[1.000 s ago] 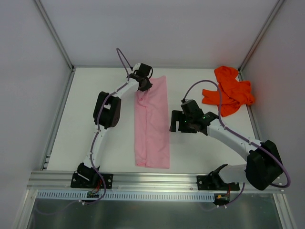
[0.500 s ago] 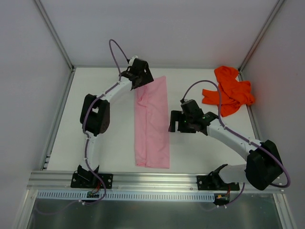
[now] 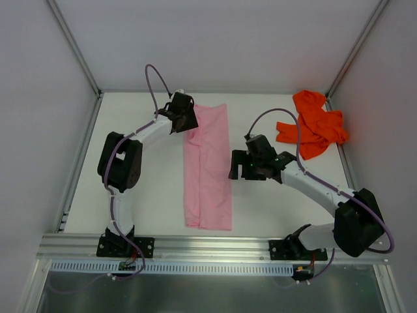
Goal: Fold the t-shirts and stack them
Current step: Grab the bottom of the folded rectangular tshirt with both arms
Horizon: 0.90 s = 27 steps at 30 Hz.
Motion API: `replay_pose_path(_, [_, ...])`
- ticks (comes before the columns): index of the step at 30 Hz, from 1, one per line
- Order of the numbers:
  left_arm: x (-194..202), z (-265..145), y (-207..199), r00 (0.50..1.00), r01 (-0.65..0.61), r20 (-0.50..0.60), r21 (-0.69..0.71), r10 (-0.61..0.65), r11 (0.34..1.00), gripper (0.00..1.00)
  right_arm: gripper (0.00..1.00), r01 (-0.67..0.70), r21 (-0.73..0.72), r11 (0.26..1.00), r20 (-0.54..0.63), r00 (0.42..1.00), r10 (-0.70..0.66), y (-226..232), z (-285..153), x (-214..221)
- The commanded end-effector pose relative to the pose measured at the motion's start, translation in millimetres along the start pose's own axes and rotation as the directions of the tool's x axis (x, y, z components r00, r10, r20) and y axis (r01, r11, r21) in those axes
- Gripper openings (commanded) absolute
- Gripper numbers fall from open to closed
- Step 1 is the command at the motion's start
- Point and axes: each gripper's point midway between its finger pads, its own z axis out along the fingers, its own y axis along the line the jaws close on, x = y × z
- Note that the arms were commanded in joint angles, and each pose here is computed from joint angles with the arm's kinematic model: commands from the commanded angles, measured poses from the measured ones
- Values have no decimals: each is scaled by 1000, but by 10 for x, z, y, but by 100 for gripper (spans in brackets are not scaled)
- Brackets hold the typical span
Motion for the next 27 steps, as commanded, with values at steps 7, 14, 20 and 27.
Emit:
replay_pose_path(7, [435, 241, 170, 989, -38, -141, 19, 41, 999, 46, 86, 1, -5, 1000, 33, 999, 0, 24, -103, -52])
replay_pose_path(14, [557, 294, -31, 982, -57, -171, 107, 75, 993, 45, 86, 4, -3, 1000, 29, 1000, -3, 35, -77, -72])
replay_pose_path(20, [636, 307, -165, 977, -81, -187, 131, 105, 988, 41, 86, 3, -5, 1000, 19, 1000, -3, 44, -37, -61])
replay_pose_path(27, [814, 304, -199, 966, -92, -230, 128, 120, 988, 43, 86, 3, -2, 1000, 15, 1000, -3, 43, -12, -60])
